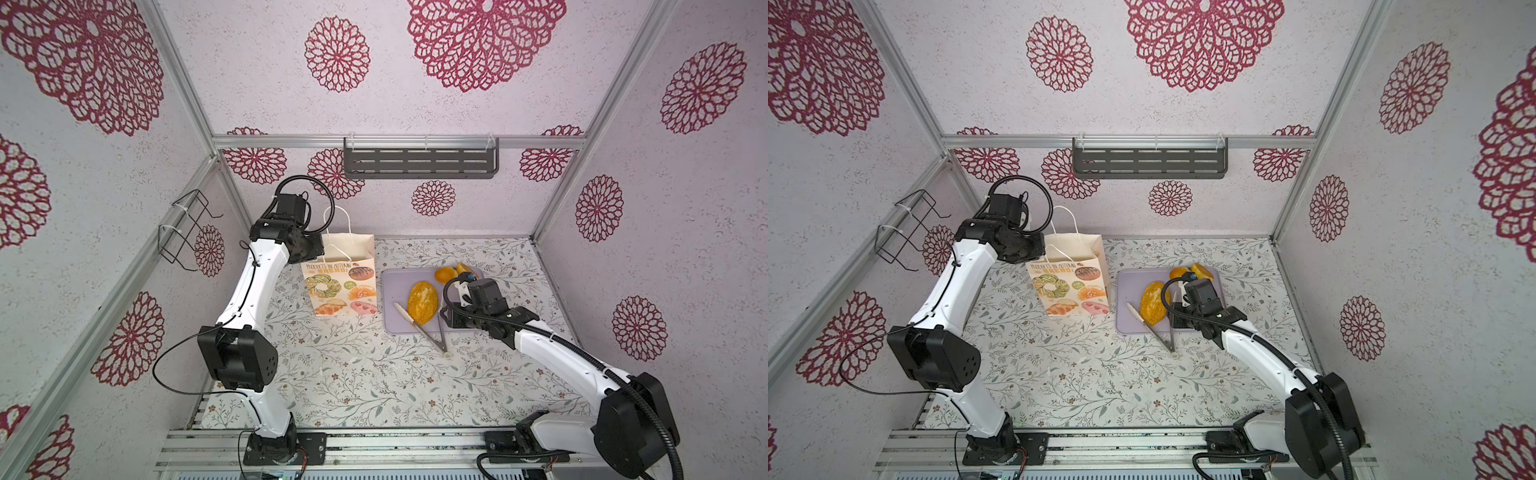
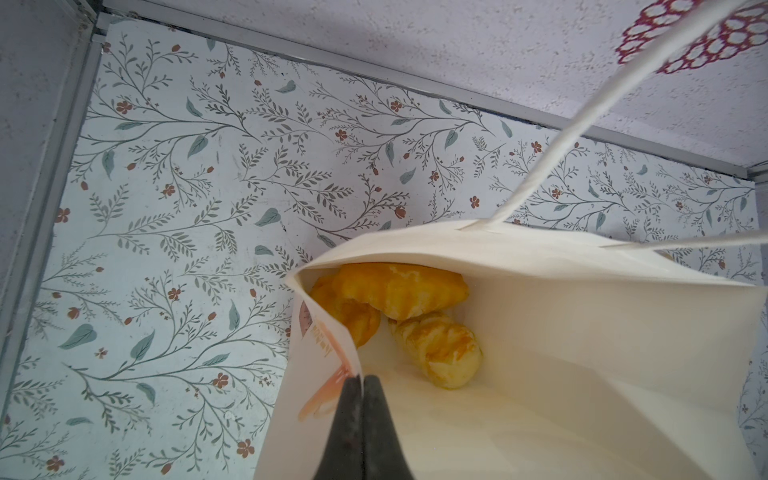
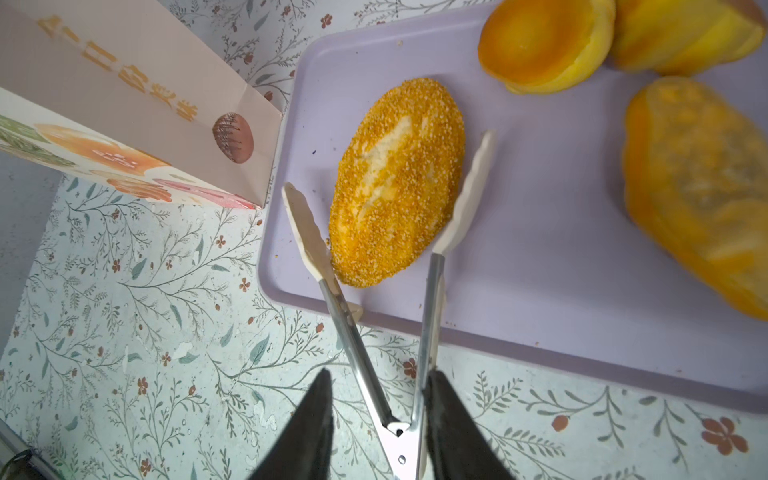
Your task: Place the fake bread into the paper bag
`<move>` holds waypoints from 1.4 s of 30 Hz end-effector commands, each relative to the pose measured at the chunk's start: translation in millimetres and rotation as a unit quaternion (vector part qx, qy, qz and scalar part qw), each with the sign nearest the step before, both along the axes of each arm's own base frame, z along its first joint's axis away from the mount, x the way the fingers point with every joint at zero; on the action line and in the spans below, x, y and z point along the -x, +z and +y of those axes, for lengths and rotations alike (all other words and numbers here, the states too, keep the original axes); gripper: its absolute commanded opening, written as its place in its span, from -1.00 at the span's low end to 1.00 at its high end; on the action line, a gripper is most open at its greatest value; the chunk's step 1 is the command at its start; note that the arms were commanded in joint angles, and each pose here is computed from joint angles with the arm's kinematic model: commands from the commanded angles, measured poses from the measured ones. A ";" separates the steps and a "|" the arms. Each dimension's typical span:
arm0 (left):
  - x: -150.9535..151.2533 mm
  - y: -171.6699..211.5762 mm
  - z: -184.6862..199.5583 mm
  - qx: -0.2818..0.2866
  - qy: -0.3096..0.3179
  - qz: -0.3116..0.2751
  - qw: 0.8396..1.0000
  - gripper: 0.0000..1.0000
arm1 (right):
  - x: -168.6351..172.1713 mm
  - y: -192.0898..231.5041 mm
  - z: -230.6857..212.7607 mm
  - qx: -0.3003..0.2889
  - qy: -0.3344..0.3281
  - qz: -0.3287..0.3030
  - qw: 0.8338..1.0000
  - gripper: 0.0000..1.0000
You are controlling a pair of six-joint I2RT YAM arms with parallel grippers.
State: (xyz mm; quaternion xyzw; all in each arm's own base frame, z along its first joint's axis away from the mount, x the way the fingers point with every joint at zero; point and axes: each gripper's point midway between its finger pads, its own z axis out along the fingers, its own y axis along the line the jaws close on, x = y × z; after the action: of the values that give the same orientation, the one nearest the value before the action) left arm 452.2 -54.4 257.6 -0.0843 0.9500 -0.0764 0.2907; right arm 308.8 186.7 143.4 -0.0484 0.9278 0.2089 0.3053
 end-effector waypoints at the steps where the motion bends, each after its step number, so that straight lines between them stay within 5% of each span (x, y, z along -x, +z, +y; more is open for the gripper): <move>1: 4.5 0.6 -3.9 -0.002 -0.007 0.006 1.000 -1.00 | 4.4 4.6 -2.9 -0.007 0.002 -0.013 1.000 0.07; 5: 4.7 0.0 -3.5 -0.002 -0.007 0.007 1.000 -1.00 | 12.7 -4.0 -4.3 -0.008 0.014 -0.018 1.000 0.51; 18: 4.3 -2.4 -4.0 -0.003 -0.007 0.010 1.000 -1.00 | 22.9 -38.0 12.8 0.074 0.105 -0.084 0.988 0.96; 26: 4.6 -1.0 -4.5 -0.006 -0.008 0.008 1.000 -1.00 | 10.5 -55.0 22.3 0.128 0.124 -0.093 0.980 0.98; 42: 5.3 0.0 -4.8 -0.007 -0.009 0.006 1.000 -1.00 | -1.8 -77.9 40.4 0.144 0.140 -0.072 0.977 0.98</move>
State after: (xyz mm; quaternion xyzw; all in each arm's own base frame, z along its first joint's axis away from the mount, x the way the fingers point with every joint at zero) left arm 452.0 -56.1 257.6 -0.0822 0.9502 -0.0752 0.2909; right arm 301.7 222.9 62.2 -0.2282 0.9124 0.1217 0.3171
